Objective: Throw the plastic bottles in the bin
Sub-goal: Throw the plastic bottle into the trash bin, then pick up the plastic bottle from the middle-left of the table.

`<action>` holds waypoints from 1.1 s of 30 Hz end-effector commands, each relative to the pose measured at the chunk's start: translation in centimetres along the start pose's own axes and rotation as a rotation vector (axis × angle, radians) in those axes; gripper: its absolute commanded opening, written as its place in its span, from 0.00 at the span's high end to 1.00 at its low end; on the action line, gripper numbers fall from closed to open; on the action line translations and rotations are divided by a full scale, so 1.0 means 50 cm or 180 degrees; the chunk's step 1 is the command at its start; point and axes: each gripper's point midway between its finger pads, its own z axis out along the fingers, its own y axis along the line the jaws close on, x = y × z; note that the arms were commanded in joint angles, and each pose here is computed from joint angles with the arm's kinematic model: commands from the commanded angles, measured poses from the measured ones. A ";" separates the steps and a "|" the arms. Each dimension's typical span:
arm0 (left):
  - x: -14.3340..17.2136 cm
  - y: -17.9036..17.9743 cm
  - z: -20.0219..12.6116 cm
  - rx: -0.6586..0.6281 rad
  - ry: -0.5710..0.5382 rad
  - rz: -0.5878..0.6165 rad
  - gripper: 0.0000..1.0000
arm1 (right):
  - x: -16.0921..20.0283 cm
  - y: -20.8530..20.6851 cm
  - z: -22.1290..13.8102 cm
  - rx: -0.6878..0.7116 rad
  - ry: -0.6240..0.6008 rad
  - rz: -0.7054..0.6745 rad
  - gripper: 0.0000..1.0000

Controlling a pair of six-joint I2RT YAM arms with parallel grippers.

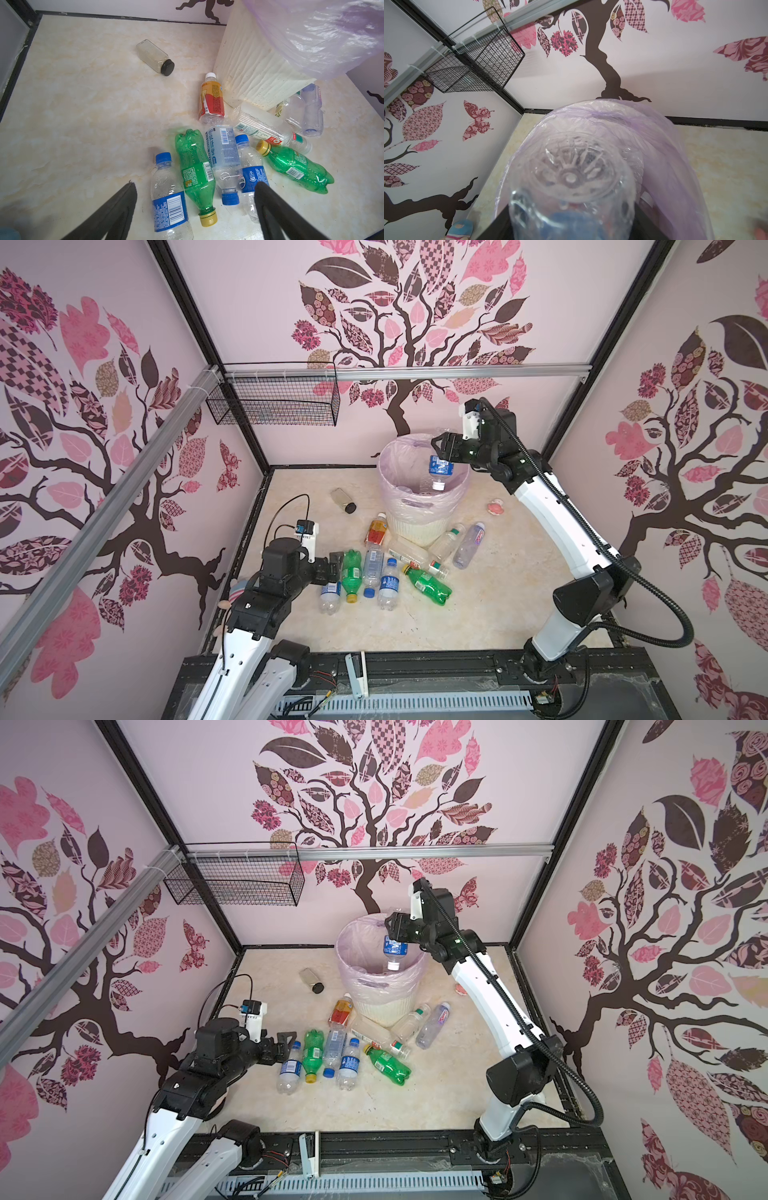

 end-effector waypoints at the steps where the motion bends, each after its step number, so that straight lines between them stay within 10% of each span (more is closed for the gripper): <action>1: 0.006 0.005 0.005 -0.0024 -0.0023 -0.0014 0.09 | 0.011 0.001 0.012 -0.0020 0.0067 -0.0012 0.36; 18: 0.008 0.006 0.006 -0.0028 -0.0019 -0.0032 0.10 | 0.044 -0.016 -0.011 0.0069 0.0114 -0.0129 0.20; 33: 0.019 0.030 0.027 -0.0265 0.0193 -0.0184 0.14 | 0.117 -0.033 -0.235 0.0145 -0.0252 -0.0413 0.10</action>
